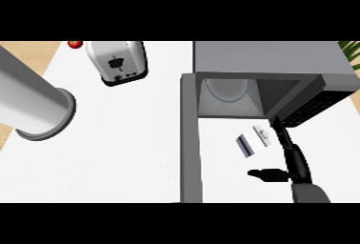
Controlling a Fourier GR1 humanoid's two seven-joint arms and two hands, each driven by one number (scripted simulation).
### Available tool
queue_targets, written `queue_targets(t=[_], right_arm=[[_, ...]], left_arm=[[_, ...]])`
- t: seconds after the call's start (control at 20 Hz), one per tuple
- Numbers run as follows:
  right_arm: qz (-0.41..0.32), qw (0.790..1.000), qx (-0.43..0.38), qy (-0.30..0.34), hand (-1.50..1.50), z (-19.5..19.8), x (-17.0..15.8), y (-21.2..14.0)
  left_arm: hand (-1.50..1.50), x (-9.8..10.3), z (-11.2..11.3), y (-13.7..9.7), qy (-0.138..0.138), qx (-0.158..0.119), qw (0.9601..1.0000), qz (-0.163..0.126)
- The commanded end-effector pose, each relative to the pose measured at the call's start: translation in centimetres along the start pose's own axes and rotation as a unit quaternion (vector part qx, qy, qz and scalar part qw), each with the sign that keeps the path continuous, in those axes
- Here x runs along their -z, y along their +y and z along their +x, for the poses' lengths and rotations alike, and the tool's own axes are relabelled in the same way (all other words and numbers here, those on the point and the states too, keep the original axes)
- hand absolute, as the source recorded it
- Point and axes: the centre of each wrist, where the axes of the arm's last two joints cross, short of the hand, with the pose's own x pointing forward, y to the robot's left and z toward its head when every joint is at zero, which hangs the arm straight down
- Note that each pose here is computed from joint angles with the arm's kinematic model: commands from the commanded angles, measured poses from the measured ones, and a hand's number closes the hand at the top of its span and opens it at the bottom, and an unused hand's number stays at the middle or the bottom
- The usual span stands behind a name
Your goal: Pick up the milk, place it into the microwave and close the microwave
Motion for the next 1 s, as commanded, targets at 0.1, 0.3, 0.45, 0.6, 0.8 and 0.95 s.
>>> queue_targets(t=[0.1,0.3,0.45,0.6,0.8,0.95], right_arm=[[0.015,1.0,0.013,-0.004,-1.5,-1.8,0.1,0.2],[0.009,1.0,0.023,-0.008,-1.5,-1.6,1.7,0.9],[0.006,0.998,0.059,-0.001,-1.5,-2.1,1.0,-1.6],[0.008,0.997,0.076,-0.011,-1.5,-2.1,1.1,1.7],[0.032,0.995,0.091,-0.008,1.5,-2.1,1.2,2.1],[0.047,0.995,0.085,-0.026,1.5,-1.9,1.5,2.7]], left_arm=[[-1.5,-0.5,0.6,-0.4,-0.023,-0.003,0.9995,-0.021],[-1.5,0.2,-0.5,1.5,-0.017,-0.014,0.9996,-0.017],[-1.5,0.1,1.0,-0.6,-0.016,-0.003,0.9996,-0.023],[-1.5,-0.7,1.2,-1.1,-0.008,-0.007,0.9996,-0.027],[-1.5,-0.6,1.1,0.3,-0.004,-0.012,0.9996,-0.026],[-1.5,0.0,1.2,0.4,-0.003,-0.024,0.9992,-0.033]])
